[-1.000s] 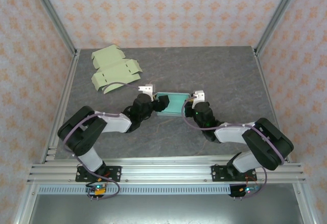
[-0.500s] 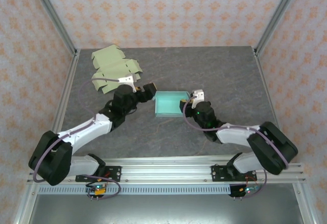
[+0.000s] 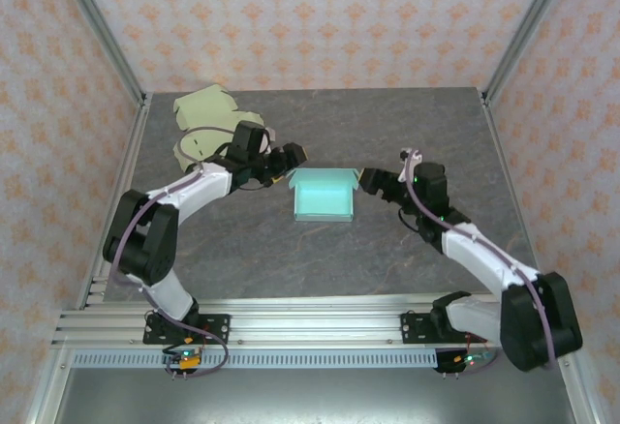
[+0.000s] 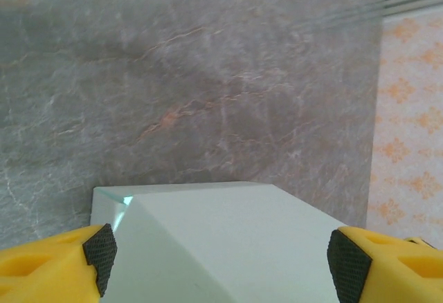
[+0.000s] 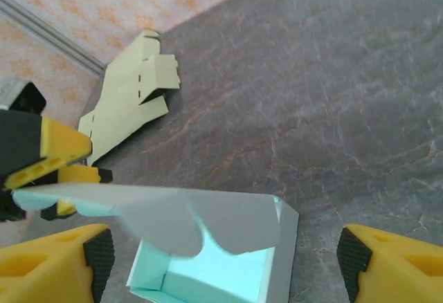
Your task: Fold the paper box
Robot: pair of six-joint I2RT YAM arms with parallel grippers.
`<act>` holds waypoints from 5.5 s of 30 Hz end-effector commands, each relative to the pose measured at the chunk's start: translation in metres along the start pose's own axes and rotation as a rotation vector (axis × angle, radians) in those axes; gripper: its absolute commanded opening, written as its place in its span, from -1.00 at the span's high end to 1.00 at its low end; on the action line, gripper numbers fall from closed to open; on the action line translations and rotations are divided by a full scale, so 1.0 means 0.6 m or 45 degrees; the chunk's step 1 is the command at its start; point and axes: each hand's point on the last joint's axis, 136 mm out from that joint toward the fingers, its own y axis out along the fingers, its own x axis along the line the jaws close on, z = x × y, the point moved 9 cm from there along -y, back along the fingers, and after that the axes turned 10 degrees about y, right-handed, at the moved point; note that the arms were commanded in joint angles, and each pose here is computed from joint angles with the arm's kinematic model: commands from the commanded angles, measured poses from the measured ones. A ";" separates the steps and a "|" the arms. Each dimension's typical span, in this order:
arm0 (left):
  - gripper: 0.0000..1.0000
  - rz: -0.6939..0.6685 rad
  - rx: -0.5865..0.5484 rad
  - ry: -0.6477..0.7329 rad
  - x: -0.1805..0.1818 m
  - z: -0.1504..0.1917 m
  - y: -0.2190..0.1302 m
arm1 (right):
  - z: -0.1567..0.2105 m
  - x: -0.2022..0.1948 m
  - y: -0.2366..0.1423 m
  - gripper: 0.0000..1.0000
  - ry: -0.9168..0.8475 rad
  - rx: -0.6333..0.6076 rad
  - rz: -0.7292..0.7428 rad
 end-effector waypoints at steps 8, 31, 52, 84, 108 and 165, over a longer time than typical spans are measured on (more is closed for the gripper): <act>-0.62 0.058 0.111 -0.295 0.007 0.011 -0.003 | -0.038 0.021 0.070 -0.62 0.681 0.368 -0.059; -0.32 0.152 0.203 -0.406 -0.030 0.058 0.031 | 0.014 0.023 0.103 -0.62 0.916 0.478 0.032; 0.24 -0.085 0.271 0.056 0.032 0.116 0.081 | 0.068 -0.048 0.086 -0.44 0.678 0.595 0.400; 0.12 -0.213 0.287 0.351 0.031 0.111 0.028 | 0.086 -0.068 0.116 -0.10 0.215 0.859 0.530; 0.61 0.033 0.476 0.051 0.169 0.152 0.109 | 0.060 -0.095 0.111 -0.71 0.630 0.855 0.050; -0.98 0.128 -0.283 2.206 -0.001 0.210 -0.018 | 0.031 -0.057 0.097 0.15 1.603 1.243 0.573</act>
